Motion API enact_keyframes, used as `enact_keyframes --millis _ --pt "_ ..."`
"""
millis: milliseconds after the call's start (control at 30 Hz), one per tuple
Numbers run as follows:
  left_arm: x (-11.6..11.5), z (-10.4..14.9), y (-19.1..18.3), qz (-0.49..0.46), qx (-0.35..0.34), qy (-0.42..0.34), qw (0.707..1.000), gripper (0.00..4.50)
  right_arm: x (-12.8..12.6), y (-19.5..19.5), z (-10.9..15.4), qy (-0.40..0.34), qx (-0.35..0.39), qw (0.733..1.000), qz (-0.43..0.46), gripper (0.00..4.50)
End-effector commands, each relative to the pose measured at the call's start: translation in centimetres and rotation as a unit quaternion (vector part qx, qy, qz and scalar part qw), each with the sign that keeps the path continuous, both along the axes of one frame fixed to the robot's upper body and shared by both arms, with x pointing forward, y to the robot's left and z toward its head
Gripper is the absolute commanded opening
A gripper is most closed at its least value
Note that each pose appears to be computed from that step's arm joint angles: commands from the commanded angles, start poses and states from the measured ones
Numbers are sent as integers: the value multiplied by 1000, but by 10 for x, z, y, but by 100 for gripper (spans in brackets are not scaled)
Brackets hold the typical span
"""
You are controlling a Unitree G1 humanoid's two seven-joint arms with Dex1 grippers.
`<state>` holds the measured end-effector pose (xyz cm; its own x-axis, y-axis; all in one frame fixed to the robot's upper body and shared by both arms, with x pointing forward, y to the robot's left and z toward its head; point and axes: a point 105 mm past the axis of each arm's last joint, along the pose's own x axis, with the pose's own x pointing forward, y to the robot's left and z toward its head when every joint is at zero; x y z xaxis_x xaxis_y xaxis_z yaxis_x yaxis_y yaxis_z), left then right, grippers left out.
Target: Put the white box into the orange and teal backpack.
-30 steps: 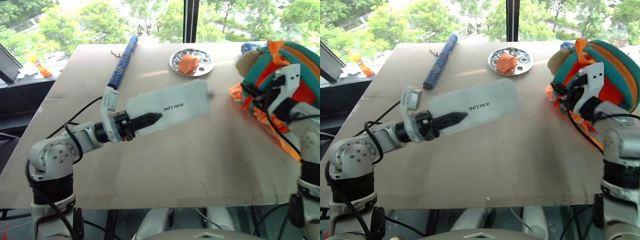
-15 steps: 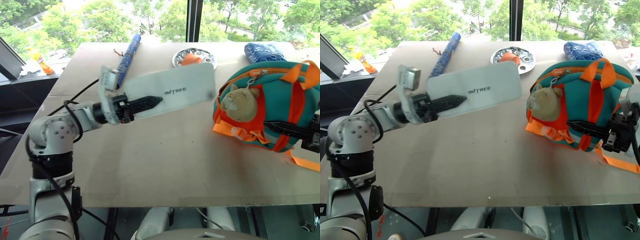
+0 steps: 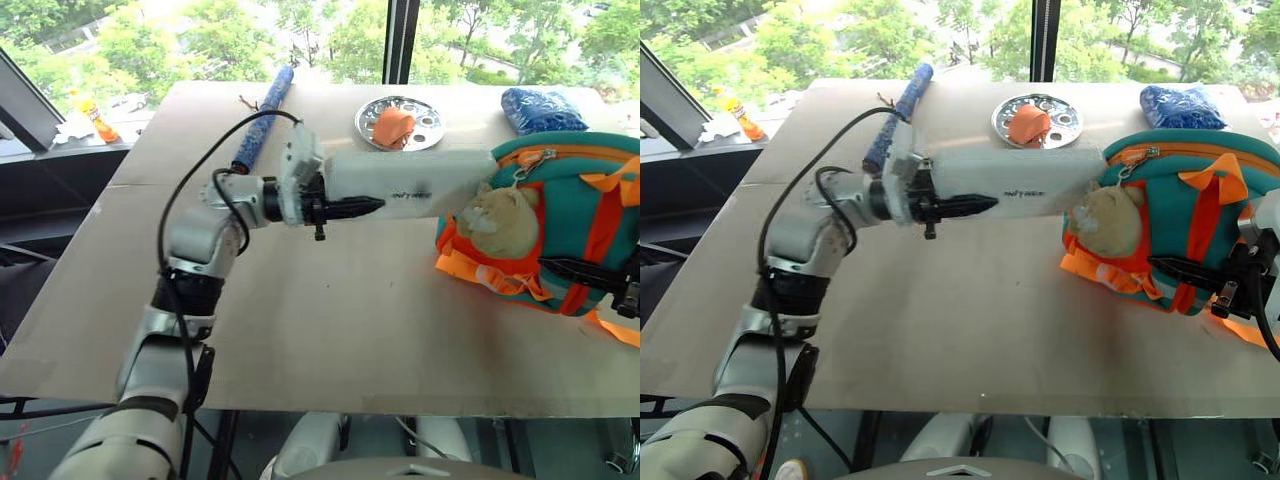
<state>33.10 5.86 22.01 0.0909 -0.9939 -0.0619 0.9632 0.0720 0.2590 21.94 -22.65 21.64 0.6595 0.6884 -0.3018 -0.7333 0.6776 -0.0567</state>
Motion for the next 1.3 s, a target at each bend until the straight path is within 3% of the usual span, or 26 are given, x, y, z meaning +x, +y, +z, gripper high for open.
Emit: enact_keyframes --millis 33,333,500,600,700,967,1167,1233,1300 --pt "0 11 -23 -41 10 -57 997 104 -2 8 18 -48 -12 999 18 2" --pt "9 26 -95 -93 22 -66 993 104 2 35 26 -67 16 994 83 2" --pt "10 25 -106 -102 29 -52 993 104 4 40 25 -72 6 993 89 2" --pt "-15 4 -163 -175 69 -59 980 104 3 53 25 -72 17 990 117 2" --pt "-31 0 -190 -219 77 -51 971 104 -1 59 27 -70 25 988 136 2" --pt "-41 -21 -215 -225 143 -63 962 104 -6 75 42 -99 56 979 171 2" --pt "-60 -34 -251 -193 117 -35 974 104 -4 88 46 -109 78 974 184 2" --pt "-61 -35 -249 -199 109 -24 974 208 -3 88 42 -106 78 975 177 0" --pt "-54 -33 -241 -193 98 -4 976 281 -2 86 41 -105 77 977 170 0"
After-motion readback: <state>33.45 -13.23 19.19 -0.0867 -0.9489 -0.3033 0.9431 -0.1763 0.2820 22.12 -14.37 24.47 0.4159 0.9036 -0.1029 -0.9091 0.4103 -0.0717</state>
